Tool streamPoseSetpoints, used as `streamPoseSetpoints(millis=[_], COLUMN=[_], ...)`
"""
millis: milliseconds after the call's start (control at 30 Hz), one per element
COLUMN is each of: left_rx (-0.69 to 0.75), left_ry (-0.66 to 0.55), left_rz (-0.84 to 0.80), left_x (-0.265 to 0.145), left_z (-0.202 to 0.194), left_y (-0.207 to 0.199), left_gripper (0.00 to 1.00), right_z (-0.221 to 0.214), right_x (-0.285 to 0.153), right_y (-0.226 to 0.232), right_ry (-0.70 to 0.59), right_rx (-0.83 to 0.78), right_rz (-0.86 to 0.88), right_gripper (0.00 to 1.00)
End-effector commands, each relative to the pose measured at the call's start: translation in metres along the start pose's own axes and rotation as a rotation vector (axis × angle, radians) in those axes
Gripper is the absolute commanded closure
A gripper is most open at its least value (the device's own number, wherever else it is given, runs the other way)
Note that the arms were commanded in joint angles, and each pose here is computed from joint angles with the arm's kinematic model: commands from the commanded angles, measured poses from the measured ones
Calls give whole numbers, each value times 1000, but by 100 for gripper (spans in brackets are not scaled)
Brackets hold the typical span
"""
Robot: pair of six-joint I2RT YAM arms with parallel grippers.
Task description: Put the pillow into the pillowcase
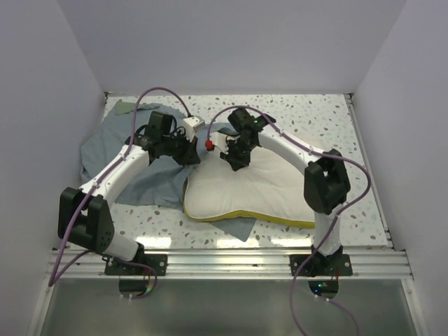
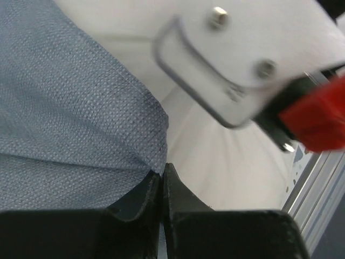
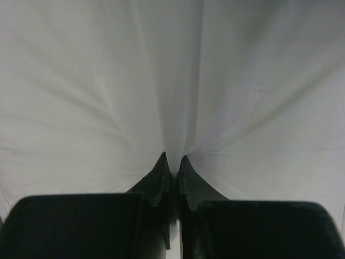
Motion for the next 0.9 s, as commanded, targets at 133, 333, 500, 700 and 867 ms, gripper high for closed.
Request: streamPoseSetpoints(millis=[133, 333, 500, 700, 867], left_rx=[40, 1, -6, -53, -59], left_ry=[65, 92, 52, 53, -29], left_rz=[-125, -165, -162, -251, -316], left_x=[-11, -24, -18, 14, 20], left_z=[-12, -7, 16, 16, 40], left_y=[-17, -9, 1, -12, -21], left_gripper=[90, 92, 92, 100, 100], right_z=[39, 34, 18, 33, 47], right_x=[-46, -61, -51, -18, -8], right_y=[-115, -127, -136, -132, -118], right_ry=[-229, -348, -329, -357, -392], right_rx=[271, 498, 609, 733, 833], right_rz=[-324, -459, -539, -595, -537], right_gripper=[100, 100, 100, 100, 100])
Point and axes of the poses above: each gripper's point midway between its finger pads, its own x axis out along the fingers, its own y axis along the line the jaws close on, z = x × y, the point moved 2 cm from there along -x, back along the fingers, and after that the axes turned 6 degrees about x, right-handed, at the moved point
